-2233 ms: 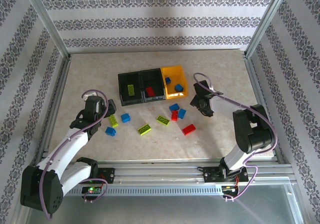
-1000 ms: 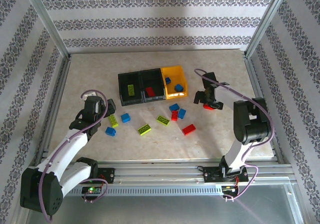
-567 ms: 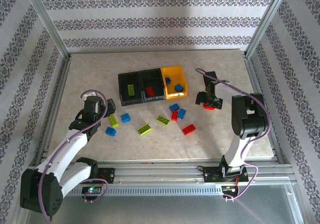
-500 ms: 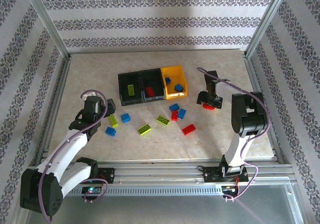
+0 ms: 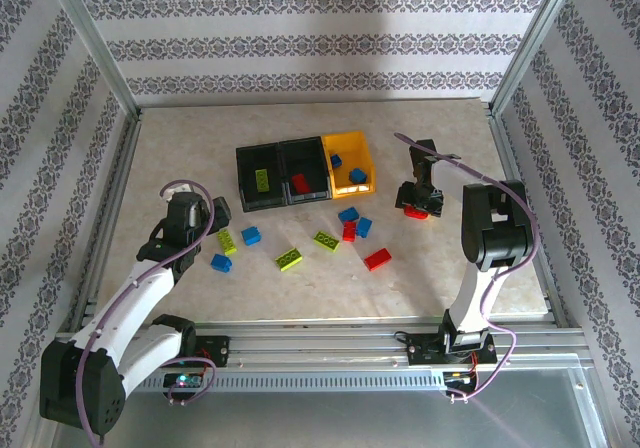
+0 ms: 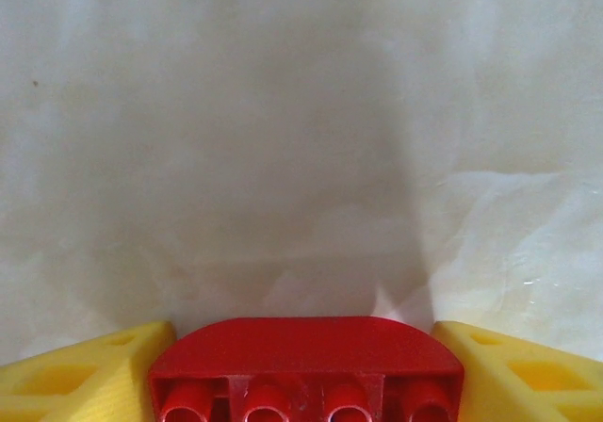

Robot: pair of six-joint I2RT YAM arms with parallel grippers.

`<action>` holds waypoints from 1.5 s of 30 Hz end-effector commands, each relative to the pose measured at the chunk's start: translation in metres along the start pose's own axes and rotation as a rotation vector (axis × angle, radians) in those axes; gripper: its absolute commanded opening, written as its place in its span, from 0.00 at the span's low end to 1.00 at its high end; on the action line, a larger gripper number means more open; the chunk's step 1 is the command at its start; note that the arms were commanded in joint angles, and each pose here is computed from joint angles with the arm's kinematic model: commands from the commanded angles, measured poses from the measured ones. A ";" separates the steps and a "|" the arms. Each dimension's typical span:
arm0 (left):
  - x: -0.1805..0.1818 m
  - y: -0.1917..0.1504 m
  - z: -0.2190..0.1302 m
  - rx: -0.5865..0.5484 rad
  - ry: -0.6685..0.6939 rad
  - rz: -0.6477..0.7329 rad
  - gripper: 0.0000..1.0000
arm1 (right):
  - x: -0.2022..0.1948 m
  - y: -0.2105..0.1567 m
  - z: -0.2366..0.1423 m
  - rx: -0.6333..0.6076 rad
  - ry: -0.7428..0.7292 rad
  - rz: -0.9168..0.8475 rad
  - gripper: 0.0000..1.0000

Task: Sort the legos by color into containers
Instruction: Pick up the lego from the middle-right of the table, then place the lego in the container.

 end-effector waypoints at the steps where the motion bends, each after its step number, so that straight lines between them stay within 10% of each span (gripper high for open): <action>1: 0.007 0.005 -0.002 -0.016 0.026 -0.009 1.00 | -0.005 -0.011 -0.010 -0.002 -0.017 0.006 0.66; 10: 0.007 0.004 -0.001 -0.011 0.023 -0.010 1.00 | 0.022 -0.020 -0.038 -0.095 -0.005 -0.061 0.59; 24: 0.007 0.004 -0.004 -0.011 0.021 -0.011 1.00 | 0.190 -0.058 -0.123 -0.337 0.247 -0.365 0.54; 45: 0.009 -0.001 -0.007 -0.010 0.018 -0.014 1.00 | 0.292 -0.049 -0.094 -0.437 0.215 -0.527 0.55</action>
Point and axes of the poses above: each hand's point on the last joint's axis, 136 mm out from that joint toward the fingers, its own z axis out along the fingers, its own x axis along the line the jaws close on, y = z × x, the point moved 1 cm from there along -z, back along the fingers, and after that the axes turned 13 degrees about z, right-handed, at the moved point
